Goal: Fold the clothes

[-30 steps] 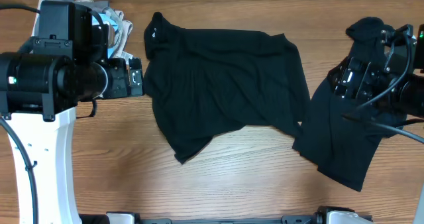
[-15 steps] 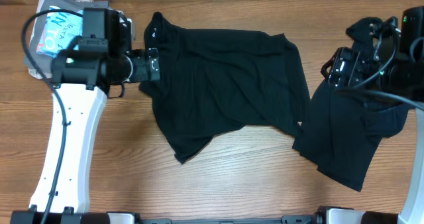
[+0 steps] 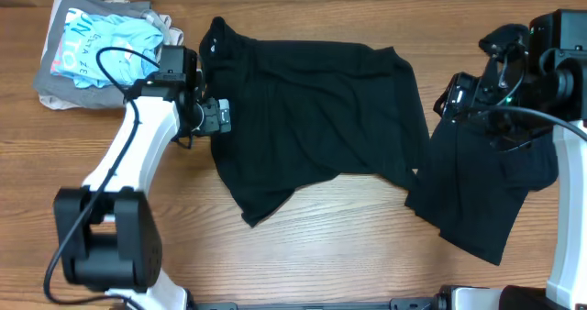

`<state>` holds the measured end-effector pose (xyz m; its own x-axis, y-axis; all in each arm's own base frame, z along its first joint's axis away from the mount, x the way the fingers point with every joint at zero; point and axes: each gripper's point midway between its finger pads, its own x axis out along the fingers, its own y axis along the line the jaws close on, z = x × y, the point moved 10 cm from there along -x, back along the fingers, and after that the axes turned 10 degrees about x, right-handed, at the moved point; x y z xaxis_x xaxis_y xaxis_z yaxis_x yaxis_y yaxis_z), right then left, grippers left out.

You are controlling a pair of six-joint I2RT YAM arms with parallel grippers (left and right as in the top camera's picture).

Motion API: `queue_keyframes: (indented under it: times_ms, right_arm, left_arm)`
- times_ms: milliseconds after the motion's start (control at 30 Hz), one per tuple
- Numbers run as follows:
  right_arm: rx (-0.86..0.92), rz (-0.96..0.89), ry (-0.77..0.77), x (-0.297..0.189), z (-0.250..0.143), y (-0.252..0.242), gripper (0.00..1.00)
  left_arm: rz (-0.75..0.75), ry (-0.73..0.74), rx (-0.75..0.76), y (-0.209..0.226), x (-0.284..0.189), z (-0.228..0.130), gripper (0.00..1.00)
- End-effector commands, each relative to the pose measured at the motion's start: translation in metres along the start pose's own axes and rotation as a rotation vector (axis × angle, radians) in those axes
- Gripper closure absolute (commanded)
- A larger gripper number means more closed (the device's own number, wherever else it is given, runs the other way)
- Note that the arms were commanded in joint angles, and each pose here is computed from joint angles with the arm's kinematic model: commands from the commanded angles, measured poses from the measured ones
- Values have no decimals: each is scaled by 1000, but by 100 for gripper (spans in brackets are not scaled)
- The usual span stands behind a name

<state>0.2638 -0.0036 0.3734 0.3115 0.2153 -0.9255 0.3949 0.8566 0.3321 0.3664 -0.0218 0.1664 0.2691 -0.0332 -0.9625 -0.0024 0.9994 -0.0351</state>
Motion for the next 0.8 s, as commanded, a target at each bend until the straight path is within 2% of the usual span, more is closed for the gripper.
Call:
queue_keyframes:
  times_ms: [0, 233, 367, 400, 533, 600, 633, 667, 733, 767]
  right_arm:
    - [3, 2, 2, 5, 2, -1, 0]
    - [-1, 8, -13, 7, 5, -1, 0]
    - [-3, 13, -22, 7, 6, 0, 0]
    - [-4, 14, -24, 7, 6, 0, 0]
    - [-4, 14, -26, 7, 6, 0, 0]
    - [-4, 14, -26, 7, 7, 0, 0]
    - [-5, 15, -29, 7, 7, 0, 0]
    - [-6, 16, -31, 7, 7, 1, 0]
    - [-8, 19, -38, 6, 8, 1, 0]
    - [-9, 22, -43, 6, 9, 1, 0]
  left_arm:
    - [26, 2, 12, 12, 24, 6, 4]
    - [1, -33, 57, 17, 57, 17, 10]
    - [-72, -36, 107, 12, 76, 19, 23]
    - [-83, -32, 110, 12, 82, 19, 29]
    - [-94, -22, 108, 11, 92, 18, 41]
    - [-93, -19, 108, 12, 93, 17, 55]
    - [-93, -19, 108, 12, 93, 17, 72]
    - [-93, -19, 108, 12, 93, 17, 81]
    - [-93, -17, 107, 12, 93, 17, 96]
    - [-93, -13, 103, 13, 92, 17, 96]
